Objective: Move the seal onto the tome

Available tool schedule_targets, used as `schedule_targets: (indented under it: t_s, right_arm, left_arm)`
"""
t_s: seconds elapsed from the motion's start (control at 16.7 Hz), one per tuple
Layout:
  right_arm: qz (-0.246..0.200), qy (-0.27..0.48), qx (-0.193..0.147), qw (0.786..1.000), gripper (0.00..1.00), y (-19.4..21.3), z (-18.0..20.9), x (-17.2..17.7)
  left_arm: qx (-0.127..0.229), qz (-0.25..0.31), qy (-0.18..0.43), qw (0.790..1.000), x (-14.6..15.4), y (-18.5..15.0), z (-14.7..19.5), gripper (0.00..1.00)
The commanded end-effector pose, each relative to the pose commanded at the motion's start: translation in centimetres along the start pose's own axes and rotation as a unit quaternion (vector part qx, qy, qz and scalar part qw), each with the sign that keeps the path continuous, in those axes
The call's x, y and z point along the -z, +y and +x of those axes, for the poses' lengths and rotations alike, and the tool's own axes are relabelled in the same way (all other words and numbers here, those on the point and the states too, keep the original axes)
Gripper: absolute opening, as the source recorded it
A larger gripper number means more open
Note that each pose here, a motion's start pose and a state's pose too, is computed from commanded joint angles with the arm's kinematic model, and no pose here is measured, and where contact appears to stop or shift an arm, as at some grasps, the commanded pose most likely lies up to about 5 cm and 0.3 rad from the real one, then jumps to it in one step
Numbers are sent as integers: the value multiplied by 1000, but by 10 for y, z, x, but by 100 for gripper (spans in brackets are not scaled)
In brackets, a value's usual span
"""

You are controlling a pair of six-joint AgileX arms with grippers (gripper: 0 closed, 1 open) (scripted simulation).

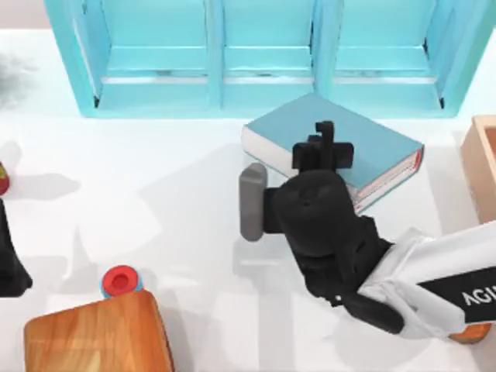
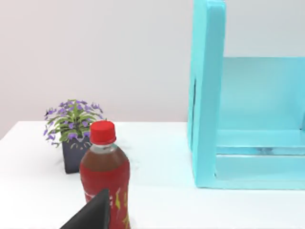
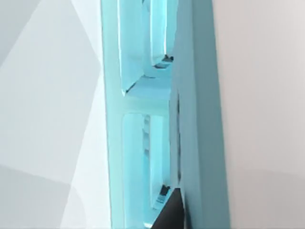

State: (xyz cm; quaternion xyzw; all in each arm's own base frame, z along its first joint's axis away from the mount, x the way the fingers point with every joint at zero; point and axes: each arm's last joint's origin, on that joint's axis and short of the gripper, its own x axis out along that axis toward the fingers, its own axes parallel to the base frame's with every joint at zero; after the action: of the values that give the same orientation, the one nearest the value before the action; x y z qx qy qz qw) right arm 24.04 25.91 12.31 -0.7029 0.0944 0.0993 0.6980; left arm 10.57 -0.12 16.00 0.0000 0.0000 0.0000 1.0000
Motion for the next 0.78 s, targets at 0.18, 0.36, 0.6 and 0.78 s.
schedule_targets:
  t_s: [0.18, 0.36, 0.6, 0.78]
  right_arm:
    - [1, 0, 0, 1000, 0, 15, 4, 0]
    - [3, -1, 1, 1000, 0, 21, 6, 0]
    - [3, -1, 1, 1000, 8, 21, 6, 0]
    - [3, -1, 1, 1000, 30, 21, 6, 0]
  left_arm:
    - [0, 0, 0, 1000, 0, 0, 0, 100]
    - [0, 0, 0, 1000, 0, 0, 0, 100]
    - [0, 0, 0, 1000, 0, 0, 0, 100]
    - [0, 0, 0, 1000, 0, 0, 0, 100]
